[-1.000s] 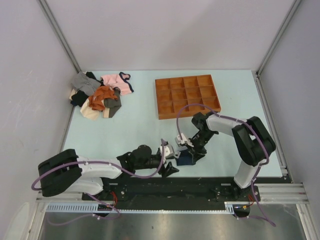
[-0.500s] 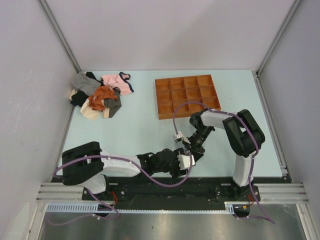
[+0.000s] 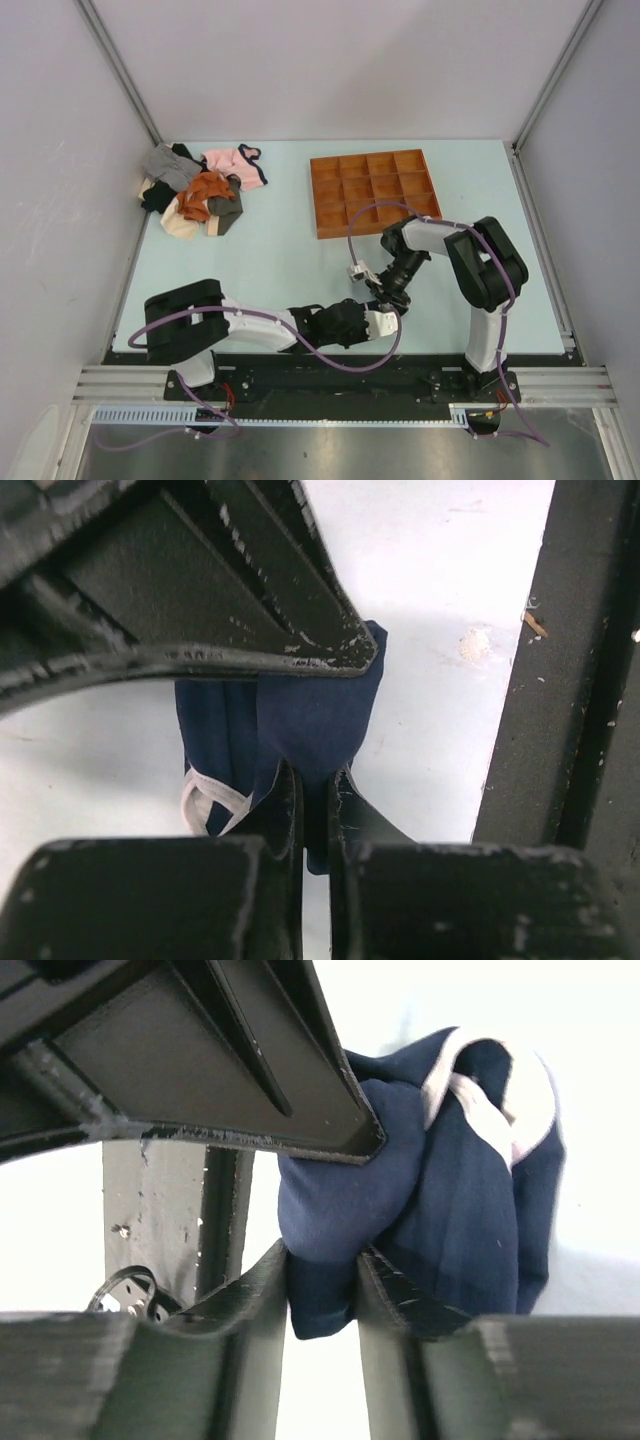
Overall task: Roll the underwear
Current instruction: Roll the underwear to the center of the board.
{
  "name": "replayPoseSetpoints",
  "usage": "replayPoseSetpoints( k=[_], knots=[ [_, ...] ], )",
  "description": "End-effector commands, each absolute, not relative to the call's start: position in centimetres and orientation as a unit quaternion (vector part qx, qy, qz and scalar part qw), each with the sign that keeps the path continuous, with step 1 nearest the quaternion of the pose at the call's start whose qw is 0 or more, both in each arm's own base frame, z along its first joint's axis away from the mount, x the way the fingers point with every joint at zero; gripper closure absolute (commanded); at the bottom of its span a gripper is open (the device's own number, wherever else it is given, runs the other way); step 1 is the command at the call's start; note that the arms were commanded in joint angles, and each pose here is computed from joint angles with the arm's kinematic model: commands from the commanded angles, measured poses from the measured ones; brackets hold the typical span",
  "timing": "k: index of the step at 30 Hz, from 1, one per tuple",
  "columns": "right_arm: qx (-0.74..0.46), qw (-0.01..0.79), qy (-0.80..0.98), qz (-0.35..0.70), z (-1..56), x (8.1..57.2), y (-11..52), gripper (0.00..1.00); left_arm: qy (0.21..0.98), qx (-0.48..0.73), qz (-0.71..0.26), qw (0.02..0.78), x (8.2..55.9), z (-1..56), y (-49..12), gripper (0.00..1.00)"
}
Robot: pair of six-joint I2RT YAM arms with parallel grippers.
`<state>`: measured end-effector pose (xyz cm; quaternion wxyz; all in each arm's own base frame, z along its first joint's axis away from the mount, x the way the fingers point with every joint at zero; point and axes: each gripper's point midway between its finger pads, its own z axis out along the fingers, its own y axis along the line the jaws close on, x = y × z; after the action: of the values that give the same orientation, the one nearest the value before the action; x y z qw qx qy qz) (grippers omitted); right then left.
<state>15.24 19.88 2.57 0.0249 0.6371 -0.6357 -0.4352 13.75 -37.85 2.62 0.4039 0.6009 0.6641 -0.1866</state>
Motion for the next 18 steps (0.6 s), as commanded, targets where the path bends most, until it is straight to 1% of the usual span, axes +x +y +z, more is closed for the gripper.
replayPoseSetpoints(
  k=[1, 4, 5, 8, 9, 11, 12, 13, 16, 18],
  knots=[
    [0.619, -0.03, -0.646, -0.446, 4.8, 17.0, 20.1, 0.61, 0.701, 0.577, -0.202, 0.367, 13.2, 1.3, -36.9, 0.99],
    [0.616, -0.087, -0.649, -0.439, 6.6, 18.7, 19.5, 0.56, 0.725, 0.541, -0.267, 0.332, 12.6, 1.2, -36.4, 1.0],
    [0.619, -0.108, -0.645, -0.435, 7.5, 19.1, 19.4, 0.56, 0.734, 0.524, -0.305, 0.306, 12.5, 1.3, -36.2, 1.0],
    [0.624, -0.154, -0.636, -0.428, 8.8, 20.2, 19.1, 0.53, 0.766, 0.47, -0.352, 0.262, 13.2, 0.8, -35.3, 1.0],
    [0.626, -0.168, -0.632, -0.424, 9.3, 20.2, 19.1, 0.52, 0.765, 0.467, -0.376, 0.237, 12.6, 0.8, -35.3, 0.99],
    [0.636, -0.194, -0.619, -0.418, 9.8, 20.5, 19.5, 0.5, 0.783, 0.443, -0.388, 0.201, 13.1, 0.0, -34.9, 0.98],
    [0.643, -0.209, -0.611, -0.412, 10.3, 20.4, 19.7, 0.45, 0.782, 0.441, -0.402, 0.178, 12.6, -0.2, -35.0, 0.98],
    [0.652, -0.218, -0.602, -0.406, 9.9, 20.2, 20.0, 0.43, 0.794, 0.429, -0.402, 0.154, 12.5, -0.9, -34.9, 0.98],
    [0.664, -0.237, -0.6, -0.378, 9.2, 20.2, 20.4, 0.38, 0.811, 0.401, -0.409, 0.121, 13.0, -1.8, -34.7, 0.97],
    [0.649, -0.235, -0.616, -0.38, 9.0, 20.2, 20.6, 0.34, 0.821, 0.384, -0.409, 0.104, 13.2, -2.8, -34.2, 0.96]
  ],
)
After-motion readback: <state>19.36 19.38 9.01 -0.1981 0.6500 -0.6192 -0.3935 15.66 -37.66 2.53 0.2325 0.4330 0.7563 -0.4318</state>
